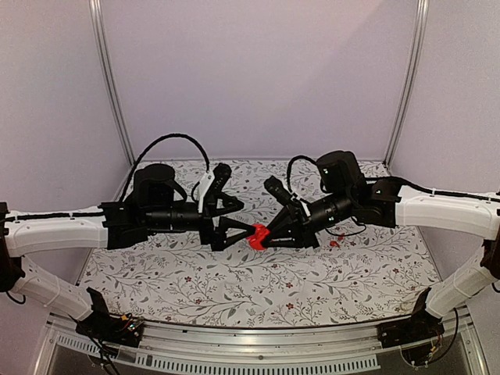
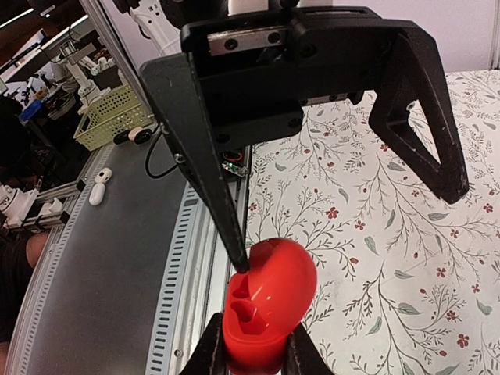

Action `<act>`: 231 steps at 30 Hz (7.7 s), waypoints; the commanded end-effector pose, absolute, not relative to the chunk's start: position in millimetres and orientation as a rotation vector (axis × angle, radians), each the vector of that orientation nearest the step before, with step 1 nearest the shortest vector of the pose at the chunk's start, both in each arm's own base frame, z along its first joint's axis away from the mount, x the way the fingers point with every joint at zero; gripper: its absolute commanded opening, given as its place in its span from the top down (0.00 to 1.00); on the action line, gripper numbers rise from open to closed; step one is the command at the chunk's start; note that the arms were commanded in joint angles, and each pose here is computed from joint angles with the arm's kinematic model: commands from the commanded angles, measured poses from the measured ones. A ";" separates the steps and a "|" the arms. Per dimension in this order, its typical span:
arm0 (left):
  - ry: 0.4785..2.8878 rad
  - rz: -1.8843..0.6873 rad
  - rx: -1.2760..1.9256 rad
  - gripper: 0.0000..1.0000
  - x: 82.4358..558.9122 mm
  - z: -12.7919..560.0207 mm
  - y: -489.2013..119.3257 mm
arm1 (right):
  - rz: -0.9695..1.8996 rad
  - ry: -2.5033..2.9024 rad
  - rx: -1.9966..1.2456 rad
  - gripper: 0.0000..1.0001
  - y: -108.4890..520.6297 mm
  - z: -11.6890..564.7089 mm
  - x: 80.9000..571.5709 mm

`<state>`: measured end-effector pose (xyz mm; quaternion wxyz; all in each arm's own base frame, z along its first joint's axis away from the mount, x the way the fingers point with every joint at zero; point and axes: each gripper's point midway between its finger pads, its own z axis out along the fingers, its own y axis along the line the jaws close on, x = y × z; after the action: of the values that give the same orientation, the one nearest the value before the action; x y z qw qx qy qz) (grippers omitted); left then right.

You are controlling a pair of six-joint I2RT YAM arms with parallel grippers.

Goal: Insert the wireless bluetooth earbuds into the charging case
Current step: Open the charging case, then pass from the right arm to the left, then pass from the left arm to the right, then pass from the right arm to the left

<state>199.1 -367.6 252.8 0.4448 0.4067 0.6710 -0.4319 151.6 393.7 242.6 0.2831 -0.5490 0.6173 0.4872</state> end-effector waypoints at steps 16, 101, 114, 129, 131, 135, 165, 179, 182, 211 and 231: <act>1.499 -1.045 0.765 0.00 208.8 290.4 -306.7 | 1.436 1.478 -1.235 1.00 382.5 295.7 161.4; 1.133 -1.367 0.865 0.97 159.7 346.5 -363.2 | 1.463 1.225 -0.968 0.88 413.4 342.9 168.7; 1.235 -1.335 0.921 1.00 161.6 318.8 -362.2 | 1.486 1.302 -0.939 0.45 394.9 339.7 181.7; 1.344 -1.303 1.073 1.00 153.3 289.7 -367.9 | 1.413 1.479 -1.118 0.48 395.7 321.0 177.5; 1.346 -1.318 1.083 1.00 151.4 288.7 -368.9 | 1.400 1.494 -1.140 0.53 396.9 317.8 177.9; 1.350 -1.337 1.103 1.00 149.0 288.0 -370.9 | 1.389 1.525 -1.179 0.56 400.1 310.0 178.1; 1.348 -1.337 1.141 1.00 147.4 284.6 -375.2 | 1.449 1.588 -1.245 0.79 412.6 290.8 177.0; 1.338 -1.294 1.124 1.00 150.3 285.4 -370.8 | 1.465 1.590 -1.253 1.00 413.8 291.4 175.7; 1.338 -1.282 1.114 0.89 151.5 285.2 -369.6 | 1.460 1.565 -1.252 1.00 413.0 297.8 175.0; 1.199 -1.274 1.147 0.52 131.3 299.7 -374.7 | 1.129 1.347 -1.248 1.00 410.8 331.9 158.7; 1.193 -1.281 1.159 0.65 129.1 301.1 -379.2 | 1.107 1.359 -1.294 1.00 418.0 320.2 153.5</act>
<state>132.7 -376.4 285.0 0.4820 0.4769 0.5134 -0.5260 153.9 414.9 326.9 0.4653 -0.5220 0.5497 0.4570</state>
